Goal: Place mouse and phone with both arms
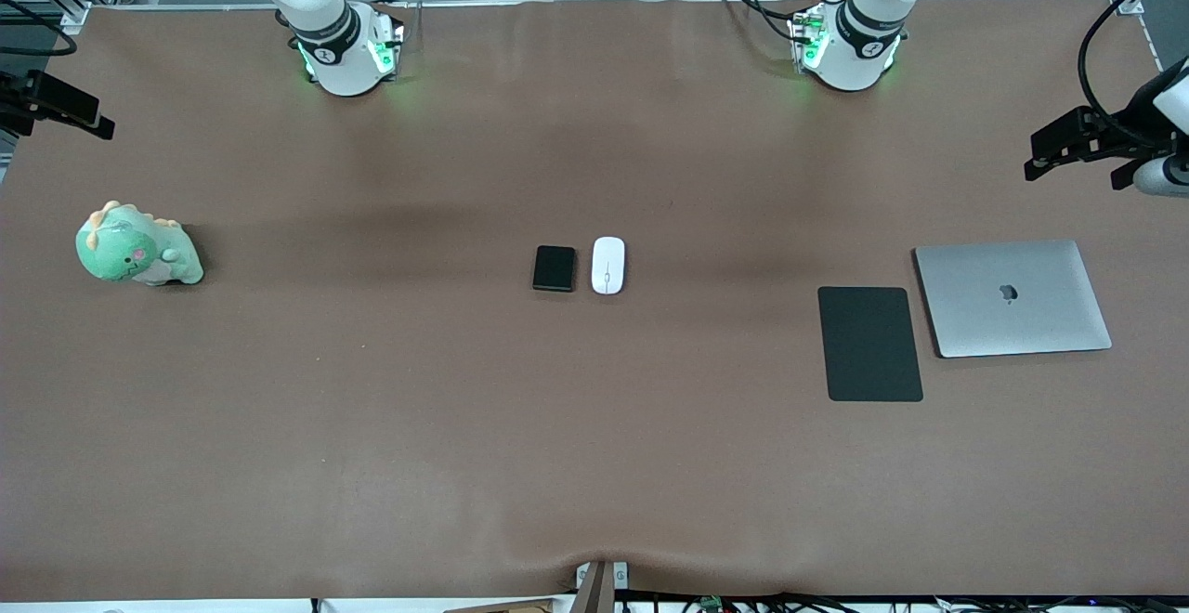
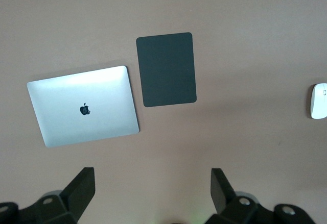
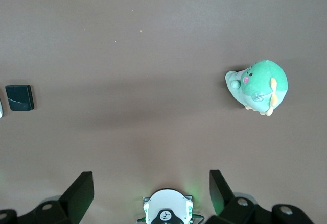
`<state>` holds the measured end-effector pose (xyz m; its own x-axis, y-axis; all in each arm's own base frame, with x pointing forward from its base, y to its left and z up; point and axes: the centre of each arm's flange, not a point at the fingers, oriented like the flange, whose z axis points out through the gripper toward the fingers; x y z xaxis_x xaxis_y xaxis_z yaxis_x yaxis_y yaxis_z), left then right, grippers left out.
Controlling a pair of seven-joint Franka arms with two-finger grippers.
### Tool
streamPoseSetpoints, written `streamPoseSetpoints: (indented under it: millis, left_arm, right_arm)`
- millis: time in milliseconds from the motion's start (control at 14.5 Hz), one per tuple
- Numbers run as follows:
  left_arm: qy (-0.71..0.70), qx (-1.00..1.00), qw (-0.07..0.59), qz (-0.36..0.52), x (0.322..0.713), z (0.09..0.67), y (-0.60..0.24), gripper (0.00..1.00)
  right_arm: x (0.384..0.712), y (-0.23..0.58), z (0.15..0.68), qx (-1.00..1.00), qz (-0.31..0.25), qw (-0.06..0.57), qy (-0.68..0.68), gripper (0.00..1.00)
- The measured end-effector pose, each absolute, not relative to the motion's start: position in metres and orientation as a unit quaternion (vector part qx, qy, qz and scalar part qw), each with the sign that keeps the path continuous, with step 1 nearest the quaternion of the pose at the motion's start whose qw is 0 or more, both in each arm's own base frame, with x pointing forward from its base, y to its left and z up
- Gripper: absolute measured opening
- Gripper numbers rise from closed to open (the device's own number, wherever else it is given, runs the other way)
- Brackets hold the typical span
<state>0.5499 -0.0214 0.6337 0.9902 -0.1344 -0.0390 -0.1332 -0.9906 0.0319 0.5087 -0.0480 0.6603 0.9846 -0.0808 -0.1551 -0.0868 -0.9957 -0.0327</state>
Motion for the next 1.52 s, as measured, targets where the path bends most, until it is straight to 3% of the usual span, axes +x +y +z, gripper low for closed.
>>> streamPoseSetpoints:
  millis: [415,1520]
  left_arm:
    - [-0.077,0.996,0.016,-0.052,0.563,0.6,-0.079,1.0]
    - [-0.055,0.995,0.003,-0.086,0.538,0.543,-0.239,1.0]
  right_arm:
    - [0.509,-0.049,0.66,-0.996,0.077,0.02,0.043,1.0]
    - [0.509,-0.05,0.659,-0.996,0.079,0.023,0.044,1.0]
